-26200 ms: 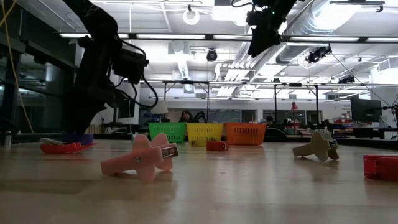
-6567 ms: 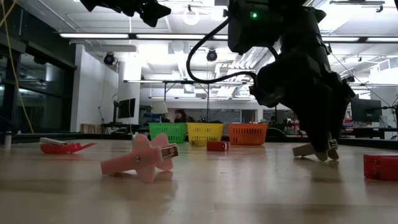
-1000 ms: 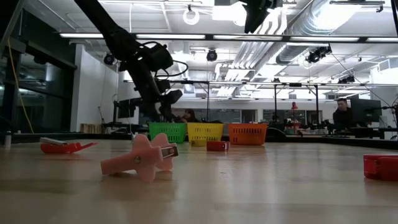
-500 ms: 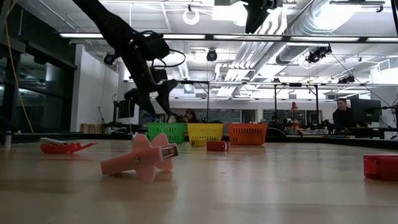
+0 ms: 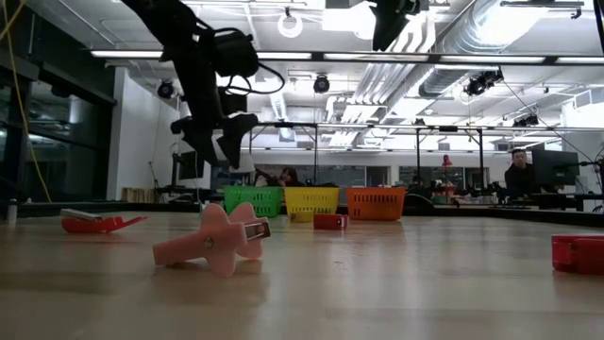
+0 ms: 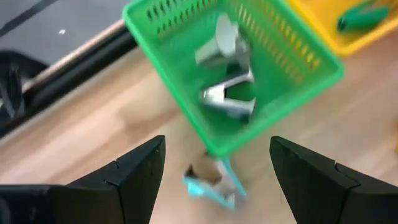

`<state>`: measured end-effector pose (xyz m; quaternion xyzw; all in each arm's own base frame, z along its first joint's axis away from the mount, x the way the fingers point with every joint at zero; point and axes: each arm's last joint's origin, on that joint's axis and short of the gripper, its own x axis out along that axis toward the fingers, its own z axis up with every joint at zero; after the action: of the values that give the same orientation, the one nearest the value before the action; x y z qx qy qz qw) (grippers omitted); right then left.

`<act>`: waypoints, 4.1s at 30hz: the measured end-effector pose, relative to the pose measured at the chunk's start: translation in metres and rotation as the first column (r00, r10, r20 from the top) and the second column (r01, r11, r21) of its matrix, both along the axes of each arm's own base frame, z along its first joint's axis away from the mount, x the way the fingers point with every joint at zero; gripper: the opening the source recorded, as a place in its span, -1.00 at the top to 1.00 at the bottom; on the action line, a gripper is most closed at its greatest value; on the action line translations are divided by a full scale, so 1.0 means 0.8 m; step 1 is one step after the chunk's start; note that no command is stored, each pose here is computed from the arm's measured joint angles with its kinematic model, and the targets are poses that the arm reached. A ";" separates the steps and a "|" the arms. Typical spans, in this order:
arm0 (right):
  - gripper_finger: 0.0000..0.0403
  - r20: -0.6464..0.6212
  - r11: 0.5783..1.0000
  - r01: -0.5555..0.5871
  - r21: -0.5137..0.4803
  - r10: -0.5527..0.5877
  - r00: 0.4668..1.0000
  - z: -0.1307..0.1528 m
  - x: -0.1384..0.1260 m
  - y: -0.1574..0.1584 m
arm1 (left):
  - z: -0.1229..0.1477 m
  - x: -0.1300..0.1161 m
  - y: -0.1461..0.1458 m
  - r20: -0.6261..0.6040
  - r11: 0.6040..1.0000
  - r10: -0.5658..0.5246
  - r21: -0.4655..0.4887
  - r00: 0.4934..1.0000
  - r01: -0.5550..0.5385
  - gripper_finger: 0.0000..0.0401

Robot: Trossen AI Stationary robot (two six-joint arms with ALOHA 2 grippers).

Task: Pick and place Stapler, Stapler remover, tape
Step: Put the light blue staple remover into the green bin

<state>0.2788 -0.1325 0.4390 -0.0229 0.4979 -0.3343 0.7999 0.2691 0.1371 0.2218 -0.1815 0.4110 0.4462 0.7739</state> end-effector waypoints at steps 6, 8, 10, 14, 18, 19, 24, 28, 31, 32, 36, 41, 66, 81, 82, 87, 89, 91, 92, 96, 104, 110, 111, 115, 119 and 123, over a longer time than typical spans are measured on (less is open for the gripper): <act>-0.17 0.013 1.000 -0.005 -0.025 0.005 1.000 0.011 -0.013 0.002 | -0.005 0.003 -0.040 -0.063 0.998 0.067 0.017 0.996 -0.066 -0.42; -0.17 0.029 0.999 0.001 -0.035 0.000 1.000 0.017 -0.021 0.002 | -0.006 0.004 -0.053 -0.073 0.995 0.094 0.035 0.993 -0.091 -0.42; -0.17 0.046 0.999 0.007 -0.046 -0.005 0.999 0.023 -0.030 0.002 | -0.009 0.006 -0.064 -0.073 0.990 0.130 0.057 0.989 -0.126 -0.42; -0.17 0.077 0.998 0.028 -0.060 -0.023 0.997 0.034 -0.047 0.001 | -0.013 0.009 -0.077 -0.035 0.976 0.201 0.095 0.979 -0.197 -0.42; -0.17 0.110 0.996 0.053 -0.073 -0.045 0.993 0.044 -0.063 0.001 | -0.026 0.010 -0.079 0.025 0.957 0.284 0.052 0.958 -0.285 -0.42; -0.17 0.118 0.995 0.058 -0.077 -0.048 0.992 0.046 -0.066 0.001 | -0.031 0.010 -0.081 0.025 0.954 0.297 0.025 0.954 -0.298 -0.42; -0.17 0.139 0.993 0.077 -0.086 -0.065 0.988 0.052 -0.076 0.000 | -0.054 0.008 -0.088 0.019 0.935 0.355 -0.033 0.935 -0.354 -0.42; -0.17 0.151 0.992 0.086 -0.087 -0.072 0.986 0.055 -0.080 -0.001 | -0.068 0.013 -0.089 0.020 0.923 0.383 -0.044 0.924 -0.382 -0.42; -0.17 0.151 0.992 0.087 -0.088 -0.073 0.986 0.055 -0.081 -0.001 | -0.078 0.019 -0.088 0.043 0.908 0.417 -0.057 0.908 -0.415 -0.42; -0.17 0.151 0.992 0.087 -0.088 -0.073 0.986 0.055 -0.081 -0.001 | -0.082 0.020 -0.088 0.039 0.903 0.429 -0.055 0.903 -0.427 -0.42; -0.17 0.161 0.992 0.087 -0.092 -0.072 0.984 0.056 -0.080 -0.002 | -0.098 0.025 -0.084 0.041 0.880 0.473 -0.062 0.880 -0.470 -0.42; -0.17 0.160 0.992 0.084 -0.099 -0.068 0.985 0.056 -0.079 -0.002 | -0.117 0.029 -0.083 0.034 0.853 0.522 -0.053 0.852 -0.520 -0.42; -0.17 0.133 0.991 0.039 -0.131 -0.022 0.991 0.057 -0.078 -0.003 | -0.140 0.035 -0.071 -0.046 0.887 0.454 -0.076 0.890 -0.456 0.43; -0.17 0.116 0.989 0.011 -0.145 0.006 0.993 0.058 -0.077 -0.003 | -0.136 0.029 -0.076 -0.213 0.953 0.225 -0.157 0.951 -0.260 0.98; -0.17 0.111 0.989 0.006 -0.147 0.011 0.994 0.058 -0.077 -0.003 | -0.134 0.027 -0.077 -0.228 0.953 0.210 -0.168 0.951 -0.251 0.99; -0.17 0.104 0.989 -0.002 -0.151 0.018 0.994 0.057 -0.077 -0.003 | -0.118 0.011 -0.082 -0.312 0.954 0.153 -0.202 0.938 -0.223 0.99; -0.17 0.105 0.989 -0.003 -0.150 0.019 0.994 0.057 -0.077 -0.003 | -0.112 0.003 -0.084 -0.348 0.949 0.146 -0.215 0.926 -0.230 1.00; -0.17 0.105 0.989 -0.004 -0.149 0.020 0.994 0.057 -0.077 -0.003 | -0.109 -0.001 -0.085 -0.371 0.948 0.144 -0.215 0.917 -0.235 1.00; -0.17 0.105 0.989 -0.004 -0.149 0.020 0.994 0.057 -0.077 -0.003 | -0.108 -0.003 -0.086 -0.379 0.948 0.143 -0.213 0.914 -0.237 1.00; -0.17 0.098 0.988 -0.013 -0.153 0.028 0.995 0.057 -0.077 -0.003 | -0.108 0.001 -0.085 -0.352 0.951 0.147 -0.208 0.924 -0.231 1.00; -0.17 0.094 0.988 -0.018 -0.155 0.033 0.995 0.058 -0.077 -0.003 | -0.107 0.008 -0.083 -0.266 0.941 0.204 -0.211 0.942 -0.264 0.79; -0.17 0.109 0.990 -0.029 -0.136 0.044 0.993 0.057 -0.076 -0.003 | -0.106 0.009 -0.082 -0.213 0.902 0.327 -0.220 0.921 -0.372 0.36; -0.17 0.117 0.992 -0.040 -0.124 0.055 0.992 0.057 -0.076 -0.003 | -0.106 0.009 -0.082 -0.204 0.894 0.347 -0.222 0.915 -0.389 0.29; -0.17 0.149 0.993 -0.082 -0.083 0.094 0.984 0.057 -0.076 -0.004 | -0.103 0.011 -0.082 -0.184 0.891 0.359 -0.226 0.915 -0.395 0.07; -0.17 0.155 0.994 -0.066 -0.084 0.078 0.985 0.057 -0.077 -0.007 | -0.090 0.010 -0.083 -0.156 0.909 0.318 -0.232 0.935 -0.348 0.00; -0.17 0.185 0.997 -0.048 -0.055 0.057 0.981 0.057 -0.079 -0.009 | -0.071 0.005 -0.082 -0.113 0.926 0.313 -0.183 0.943 -0.329 0.00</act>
<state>0.2160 -0.1400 0.4845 -0.0250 0.4116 -0.3263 0.8506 0.2727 0.0717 0.1650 -0.3045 0.4496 0.5306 0.6509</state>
